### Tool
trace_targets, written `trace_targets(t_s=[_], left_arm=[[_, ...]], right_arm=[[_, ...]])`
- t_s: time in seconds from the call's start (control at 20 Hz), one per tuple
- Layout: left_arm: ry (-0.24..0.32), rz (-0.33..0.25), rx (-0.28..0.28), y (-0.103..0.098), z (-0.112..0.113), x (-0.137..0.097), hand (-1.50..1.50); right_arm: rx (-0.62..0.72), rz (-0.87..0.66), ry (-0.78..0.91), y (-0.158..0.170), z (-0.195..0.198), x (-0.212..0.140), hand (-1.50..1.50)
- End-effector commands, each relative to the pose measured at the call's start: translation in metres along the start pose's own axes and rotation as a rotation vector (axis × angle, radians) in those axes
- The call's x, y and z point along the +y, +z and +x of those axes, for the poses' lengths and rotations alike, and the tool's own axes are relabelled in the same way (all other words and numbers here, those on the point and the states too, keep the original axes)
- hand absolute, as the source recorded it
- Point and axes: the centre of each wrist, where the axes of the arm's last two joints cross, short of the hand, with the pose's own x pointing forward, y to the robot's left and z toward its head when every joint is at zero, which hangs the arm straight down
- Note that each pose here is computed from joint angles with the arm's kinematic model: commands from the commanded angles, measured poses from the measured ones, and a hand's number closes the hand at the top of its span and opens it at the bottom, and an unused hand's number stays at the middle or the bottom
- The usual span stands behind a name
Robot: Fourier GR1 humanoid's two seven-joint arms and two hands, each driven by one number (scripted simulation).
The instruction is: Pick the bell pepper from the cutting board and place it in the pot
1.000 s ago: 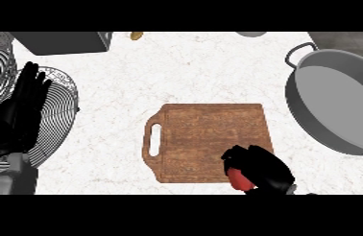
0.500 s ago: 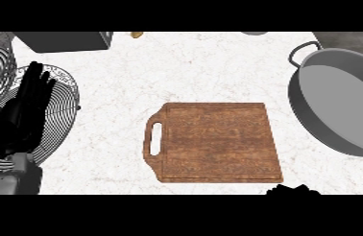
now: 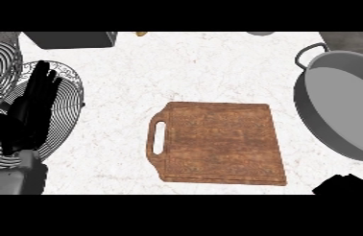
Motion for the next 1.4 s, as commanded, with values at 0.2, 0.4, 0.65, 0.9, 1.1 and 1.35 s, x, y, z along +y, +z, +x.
trace_targets(t_s=[0.2, 0.4, 0.65, 0.9, 1.1, 1.35], left_arm=[[0.006, -0.026, -0.015, -0.003, 0.004, -0.01, 0.0], [-0.001, -0.027, -0.023, -0.008, 0.0, 0.0, 0.0], [0.009, -0.034, -0.007, -0.02, 0.008, -0.017, 0.0], [0.022, -0.063, 0.003, -0.003, 0.0, -0.01, 0.0], [0.0, -0.067, -0.023, -0.005, 0.004, -0.026, 0.0], [0.01, -0.071, -0.026, -0.008, 0.014, -0.017, 0.0]], right_arm=[[0.066, -0.183, -0.091, -0.007, -0.012, -0.065, 1.5], [0.081, -0.216, -0.174, -0.01, -0.044, -0.089, 1.5], [0.153, -0.206, -0.224, -0.05, -0.09, -0.121, 1.5], [0.175, -0.278, -0.305, -0.07, -0.141, -0.123, 1.5], [0.222, -0.312, 0.206, -0.076, -0.142, -0.119, 1.5], [0.238, -0.298, 0.239, -0.098, -0.192, -0.069, 1.5]])
